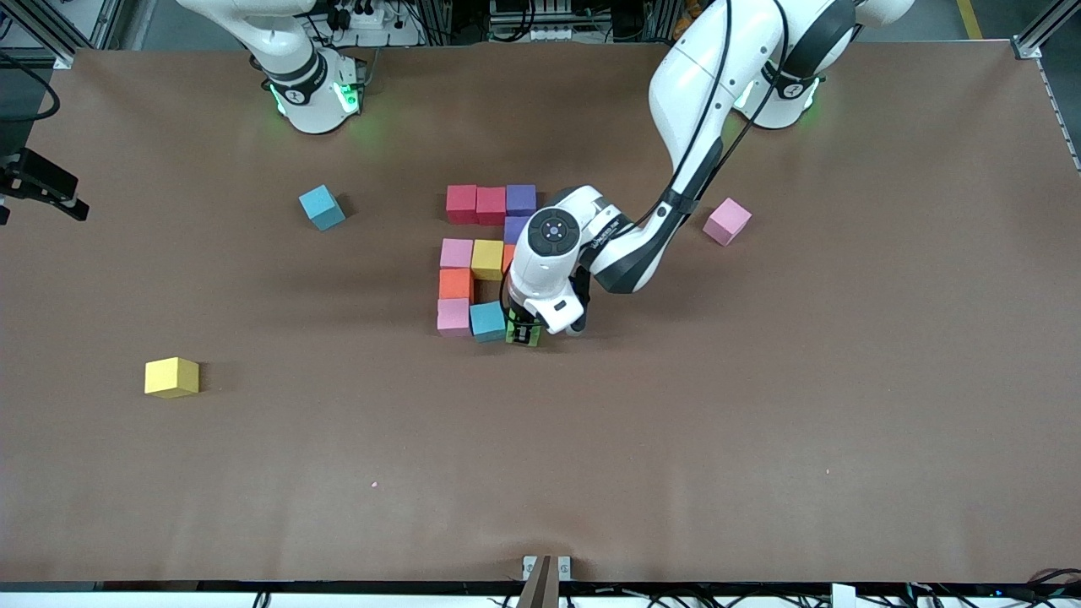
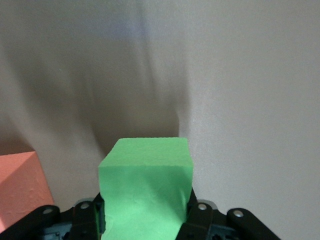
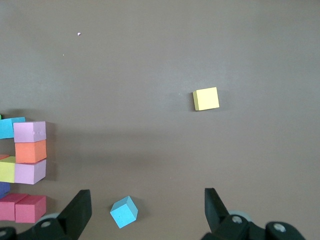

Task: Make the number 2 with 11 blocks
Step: 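Carry the green cube with the left gripper to the figure, then lower the green cube beside the cyan cube and open the left gripper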

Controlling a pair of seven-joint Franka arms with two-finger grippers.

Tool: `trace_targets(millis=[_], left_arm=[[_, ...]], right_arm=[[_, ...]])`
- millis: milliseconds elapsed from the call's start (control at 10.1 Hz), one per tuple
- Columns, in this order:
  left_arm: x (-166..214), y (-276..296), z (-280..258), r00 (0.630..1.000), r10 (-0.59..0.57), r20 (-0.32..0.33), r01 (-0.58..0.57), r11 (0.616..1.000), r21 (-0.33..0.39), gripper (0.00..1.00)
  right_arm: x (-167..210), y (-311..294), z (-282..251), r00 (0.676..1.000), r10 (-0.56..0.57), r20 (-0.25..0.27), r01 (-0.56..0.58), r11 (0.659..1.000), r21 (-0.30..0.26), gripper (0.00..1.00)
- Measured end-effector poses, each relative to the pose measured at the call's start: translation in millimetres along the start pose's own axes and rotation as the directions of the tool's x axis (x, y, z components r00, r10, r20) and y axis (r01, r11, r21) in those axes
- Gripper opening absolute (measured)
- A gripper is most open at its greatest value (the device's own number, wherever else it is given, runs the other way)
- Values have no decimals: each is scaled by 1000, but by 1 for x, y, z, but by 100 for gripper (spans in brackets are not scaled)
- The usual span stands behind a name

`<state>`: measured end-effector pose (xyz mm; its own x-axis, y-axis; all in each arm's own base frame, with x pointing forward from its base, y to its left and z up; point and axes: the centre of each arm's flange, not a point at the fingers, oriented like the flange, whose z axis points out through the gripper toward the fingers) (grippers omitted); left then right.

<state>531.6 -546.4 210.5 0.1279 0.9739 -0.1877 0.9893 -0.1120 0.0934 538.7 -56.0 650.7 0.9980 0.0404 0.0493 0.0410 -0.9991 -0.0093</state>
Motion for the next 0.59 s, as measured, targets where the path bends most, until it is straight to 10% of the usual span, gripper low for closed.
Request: trace_targets(millis=[594], left_arm=[[-10, -3, 12, 999, -43, 1, 43, 999, -14, 56]], right_arm=[[0, 0, 0, 1000, 0, 1, 0, 1000, 0, 100]])
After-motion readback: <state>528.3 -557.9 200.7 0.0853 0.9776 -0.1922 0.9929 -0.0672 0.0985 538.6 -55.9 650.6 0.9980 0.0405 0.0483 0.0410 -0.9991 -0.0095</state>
